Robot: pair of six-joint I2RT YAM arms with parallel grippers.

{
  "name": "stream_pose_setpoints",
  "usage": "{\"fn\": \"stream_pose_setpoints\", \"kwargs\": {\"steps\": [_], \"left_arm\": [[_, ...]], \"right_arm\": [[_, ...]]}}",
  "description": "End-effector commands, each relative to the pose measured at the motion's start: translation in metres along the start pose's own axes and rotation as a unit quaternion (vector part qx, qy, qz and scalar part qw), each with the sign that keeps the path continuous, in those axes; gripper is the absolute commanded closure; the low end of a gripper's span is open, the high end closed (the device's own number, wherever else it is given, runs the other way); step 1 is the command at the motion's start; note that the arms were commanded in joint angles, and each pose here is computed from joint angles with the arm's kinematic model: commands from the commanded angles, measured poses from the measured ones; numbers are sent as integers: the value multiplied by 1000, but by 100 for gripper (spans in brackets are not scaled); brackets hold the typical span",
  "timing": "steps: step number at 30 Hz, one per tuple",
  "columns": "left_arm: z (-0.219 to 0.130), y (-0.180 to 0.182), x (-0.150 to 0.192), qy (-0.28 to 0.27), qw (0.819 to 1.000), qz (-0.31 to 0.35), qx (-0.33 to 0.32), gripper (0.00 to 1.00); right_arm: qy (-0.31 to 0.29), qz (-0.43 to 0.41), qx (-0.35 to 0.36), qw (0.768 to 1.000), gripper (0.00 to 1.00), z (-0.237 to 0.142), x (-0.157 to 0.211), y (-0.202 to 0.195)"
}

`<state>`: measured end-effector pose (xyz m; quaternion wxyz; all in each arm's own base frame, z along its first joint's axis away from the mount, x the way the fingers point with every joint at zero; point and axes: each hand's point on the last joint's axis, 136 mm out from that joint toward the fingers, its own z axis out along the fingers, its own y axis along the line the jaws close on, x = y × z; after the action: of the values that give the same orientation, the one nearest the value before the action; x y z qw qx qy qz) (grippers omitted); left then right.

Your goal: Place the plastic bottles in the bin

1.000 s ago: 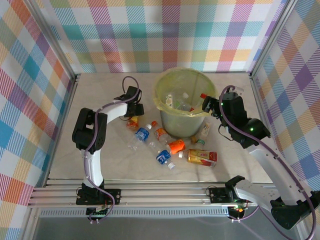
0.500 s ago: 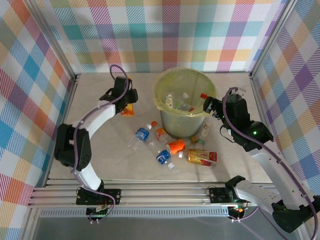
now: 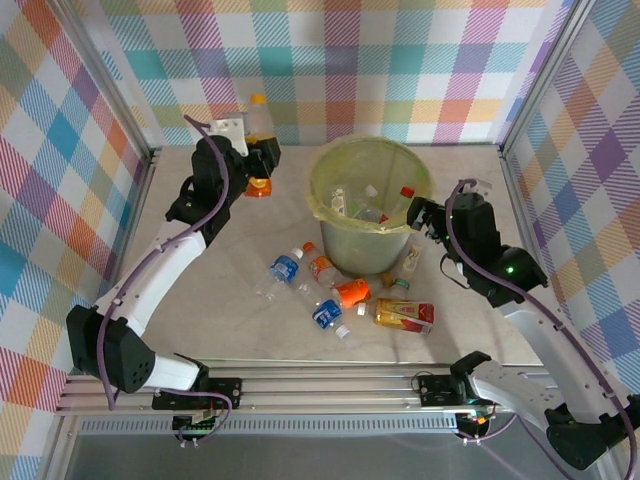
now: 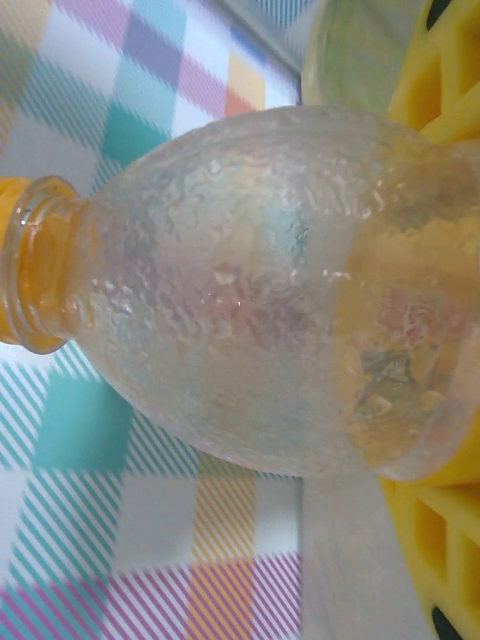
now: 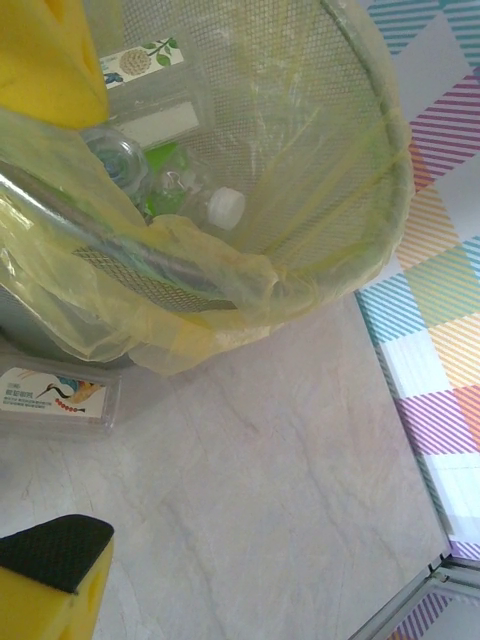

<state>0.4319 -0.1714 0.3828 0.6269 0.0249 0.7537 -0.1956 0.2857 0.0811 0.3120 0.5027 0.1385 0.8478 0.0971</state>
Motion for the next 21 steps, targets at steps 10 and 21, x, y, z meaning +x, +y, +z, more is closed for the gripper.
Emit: {"fn": "stream_pose_setpoints", "kwargs": {"steps": [10, 21], "left_arm": [[5, -133, -53, -89, 973, 61, 204, 42], [41, -207, -8, -53, 936, 125, 325, 40]], "right_arm": [[-11, 17, -16, 1000, 0, -4, -2, 2], [-17, 23, -18, 999, 0, -13, -4, -2]]}}
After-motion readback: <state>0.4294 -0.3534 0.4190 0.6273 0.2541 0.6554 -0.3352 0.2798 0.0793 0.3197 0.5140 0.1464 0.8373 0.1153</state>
